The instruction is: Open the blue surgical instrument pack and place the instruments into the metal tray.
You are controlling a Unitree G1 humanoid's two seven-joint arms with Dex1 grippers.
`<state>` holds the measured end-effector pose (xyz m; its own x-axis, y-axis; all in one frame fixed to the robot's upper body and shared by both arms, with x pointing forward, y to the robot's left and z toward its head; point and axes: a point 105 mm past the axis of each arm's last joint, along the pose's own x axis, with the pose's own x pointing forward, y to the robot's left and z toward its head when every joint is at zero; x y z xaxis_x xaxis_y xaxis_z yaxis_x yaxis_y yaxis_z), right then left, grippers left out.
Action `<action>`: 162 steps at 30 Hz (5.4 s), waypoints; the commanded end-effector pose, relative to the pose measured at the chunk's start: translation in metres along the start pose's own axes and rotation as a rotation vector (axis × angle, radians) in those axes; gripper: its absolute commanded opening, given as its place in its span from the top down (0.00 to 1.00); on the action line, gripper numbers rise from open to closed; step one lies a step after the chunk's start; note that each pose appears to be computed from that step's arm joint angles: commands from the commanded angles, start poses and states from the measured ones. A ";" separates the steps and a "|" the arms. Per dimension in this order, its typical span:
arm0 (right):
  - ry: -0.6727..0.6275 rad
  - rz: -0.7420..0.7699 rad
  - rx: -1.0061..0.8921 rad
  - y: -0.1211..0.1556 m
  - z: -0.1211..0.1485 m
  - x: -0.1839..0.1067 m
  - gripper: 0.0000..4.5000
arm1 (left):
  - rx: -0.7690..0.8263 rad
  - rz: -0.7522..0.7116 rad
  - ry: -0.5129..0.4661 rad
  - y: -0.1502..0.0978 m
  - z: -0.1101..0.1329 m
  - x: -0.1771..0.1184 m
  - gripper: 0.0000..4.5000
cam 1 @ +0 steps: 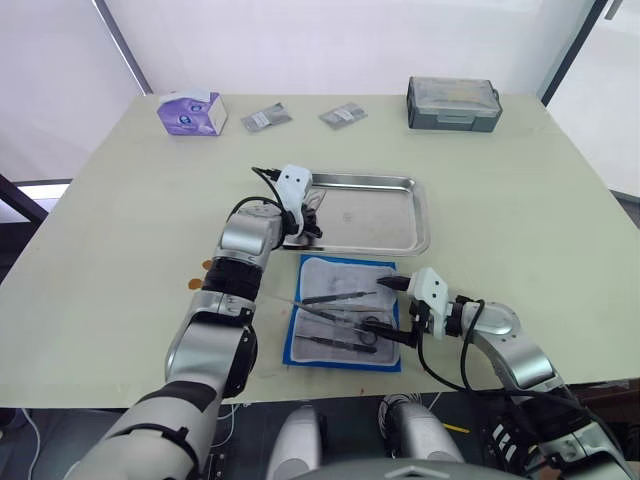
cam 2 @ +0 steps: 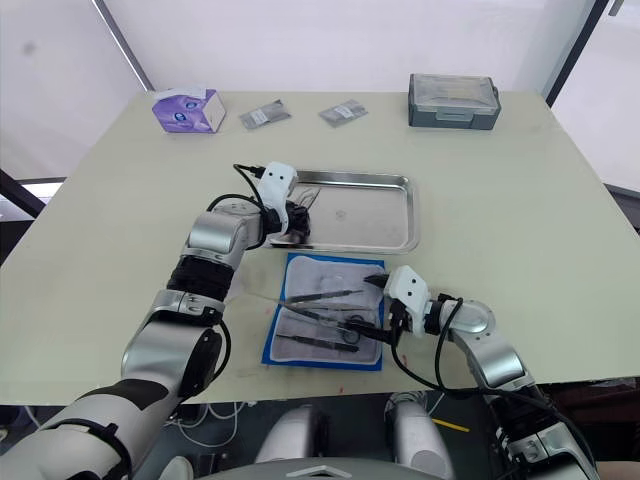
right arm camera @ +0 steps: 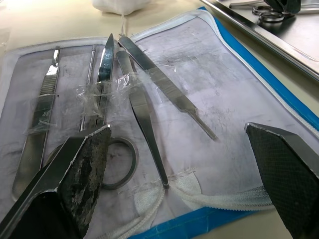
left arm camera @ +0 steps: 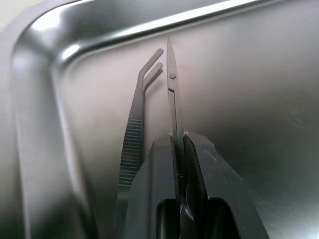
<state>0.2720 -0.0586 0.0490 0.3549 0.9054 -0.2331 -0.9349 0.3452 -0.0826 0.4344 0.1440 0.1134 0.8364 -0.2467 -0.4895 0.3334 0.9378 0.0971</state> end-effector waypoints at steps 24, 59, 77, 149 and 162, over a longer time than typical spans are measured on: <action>0.174 0.029 0.125 0.022 -0.053 -0.001 0.00 | 0.005 0.003 -0.050 -0.003 0.018 -0.006 0.98; 0.172 0.030 0.130 0.019 -0.053 -0.005 0.00 | 0.381 -0.862 -0.306 -0.050 0.004 -0.099 0.66; 0.184 0.059 0.114 0.014 -0.053 -0.014 0.00 | 0.604 -1.036 -0.098 -0.050 -0.057 -0.098 0.66; 0.180 0.044 0.121 0.015 -0.054 -0.015 0.00 | 0.793 -1.058 -0.048 -0.033 -0.035 -0.112 0.99; 0.177 0.045 0.118 0.014 -0.054 -0.013 0.00 | 0.796 -1.030 0.015 -0.021 -0.026 -0.125 0.99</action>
<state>0.2707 -0.0645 0.0496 0.3363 0.9118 -0.2357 -0.9418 0.3247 -0.0877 0.3105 0.1645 0.1206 0.0308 -0.7270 -0.6860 0.9949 -0.0438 0.0911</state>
